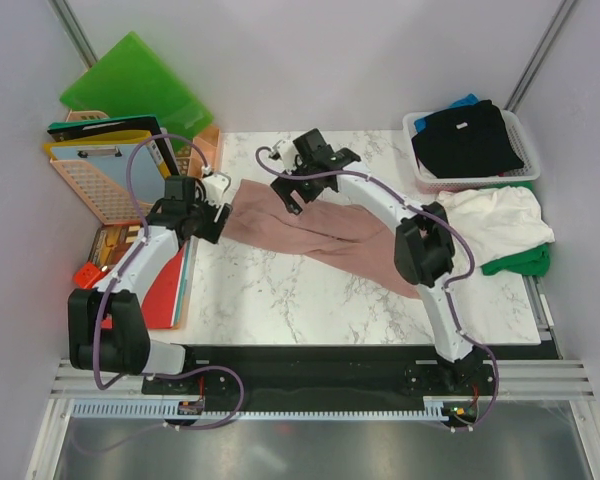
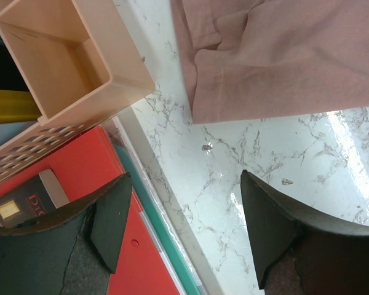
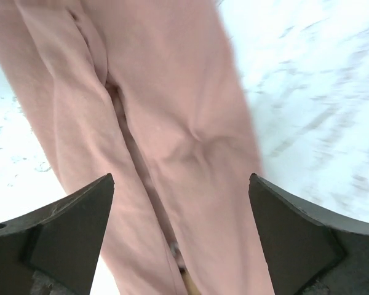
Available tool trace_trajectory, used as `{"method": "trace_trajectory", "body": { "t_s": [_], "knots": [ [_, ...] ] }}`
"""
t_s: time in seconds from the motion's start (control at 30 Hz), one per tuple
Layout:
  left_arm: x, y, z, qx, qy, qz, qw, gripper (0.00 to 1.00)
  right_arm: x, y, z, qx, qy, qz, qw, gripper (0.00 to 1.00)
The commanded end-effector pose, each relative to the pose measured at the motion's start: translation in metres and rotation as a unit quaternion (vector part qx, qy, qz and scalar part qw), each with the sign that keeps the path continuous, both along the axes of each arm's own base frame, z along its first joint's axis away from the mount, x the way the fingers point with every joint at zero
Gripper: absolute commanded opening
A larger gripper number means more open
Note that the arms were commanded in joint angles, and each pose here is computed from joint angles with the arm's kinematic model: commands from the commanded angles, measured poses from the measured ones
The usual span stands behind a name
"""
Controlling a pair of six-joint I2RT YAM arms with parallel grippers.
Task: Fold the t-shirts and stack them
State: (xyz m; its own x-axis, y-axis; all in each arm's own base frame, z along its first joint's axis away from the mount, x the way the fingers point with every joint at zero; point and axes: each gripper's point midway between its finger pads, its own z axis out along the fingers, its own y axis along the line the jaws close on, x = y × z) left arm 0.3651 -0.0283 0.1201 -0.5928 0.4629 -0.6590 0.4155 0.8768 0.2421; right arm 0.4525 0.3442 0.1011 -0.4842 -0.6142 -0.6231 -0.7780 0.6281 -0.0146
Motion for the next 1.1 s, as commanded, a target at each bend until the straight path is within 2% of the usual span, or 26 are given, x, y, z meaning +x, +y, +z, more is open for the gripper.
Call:
{"method": "trace_trajectory", "body": {
  "t_s": [0.0, 0.03, 0.13, 0.17, 0.2, 0.3, 0.33, 0.37, 0.47, 0.6, 0.73, 0.9, 1.07],
  "knots": [
    [0.008, -0.008, 0.008, -0.018, -0.014, -0.011, 1.000, 0.78, 0.000, -0.023, 0.092, 0.002, -0.103, -0.016, 0.995, 0.98],
    [0.007, -0.009, 0.008, -0.021, -0.015, -0.012, 1.000, 0.79, -0.010, -0.033, 0.114, 0.006, -0.119, -0.021, 0.993, 0.98],
    [0.003, -0.029, 0.007, -0.058, -0.006, -0.043, 0.997, 0.79, -0.045, -0.078, 0.106, -0.045, -0.110, -0.043, 0.992, 0.98],
    [-0.002, -0.044, 0.006, -0.079, 0.010, -0.069, 0.994, 0.79, -0.050, -0.100, 0.100, -0.079, -0.115, -0.065, 0.988, 0.98],
    [-0.007, -0.061, -0.004, -0.081, 0.034, -0.100, 0.991, 0.79, -0.073, -0.126, 0.084, -0.110, -0.104, -0.071, 0.986, 0.98],
    [-0.013, -0.097, -0.014, -0.084, 0.088, -0.152, 0.981, 0.79, -0.106, -0.186, 0.061, -0.150, -0.088, -0.096, 0.980, 0.98],
    [-0.011, -0.102, -0.037, -0.088, 0.130, -0.152, 0.976, 0.78, -0.109, -0.202, 0.061, -0.148, -0.087, -0.113, 0.979, 0.98],
    [0.003, -0.110, -0.029, -0.099, 0.124, -0.154, 0.975, 0.78, -0.108, -0.230, 0.059, -0.145, -0.076, -0.148, 0.975, 0.98],
    [0.033, -0.114, -0.045, -0.099, 0.137, -0.139, 0.976, 0.78, -0.125, -0.264, 0.067, -0.124, -0.062, -0.191, 0.972, 0.98],
    [0.071, -0.112, -0.047, -0.100, 0.120, -0.104, 0.982, 0.78, -0.141, -0.266, 0.089, -0.094, -0.082, -0.197, 0.972, 0.98],
    [0.098, -0.101, -0.029, -0.106, 0.086, -0.077, 0.988, 0.78, -0.140, -0.273, 0.087, -0.112, -0.082, -0.205, 0.969, 0.98],
    [0.099, -0.090, -0.011, -0.090, 0.058, -0.073, 0.992, 0.79, -0.132, -0.269, 0.072, -0.121, -0.061, -0.202, 0.970, 0.98],
    [0.099, -0.079, -0.020, -0.061, 0.062, -0.065, 0.994, 0.79, -0.122, -0.267, 0.065, -0.121, -0.062, -0.209, 0.968, 0.98]
  ]
}}
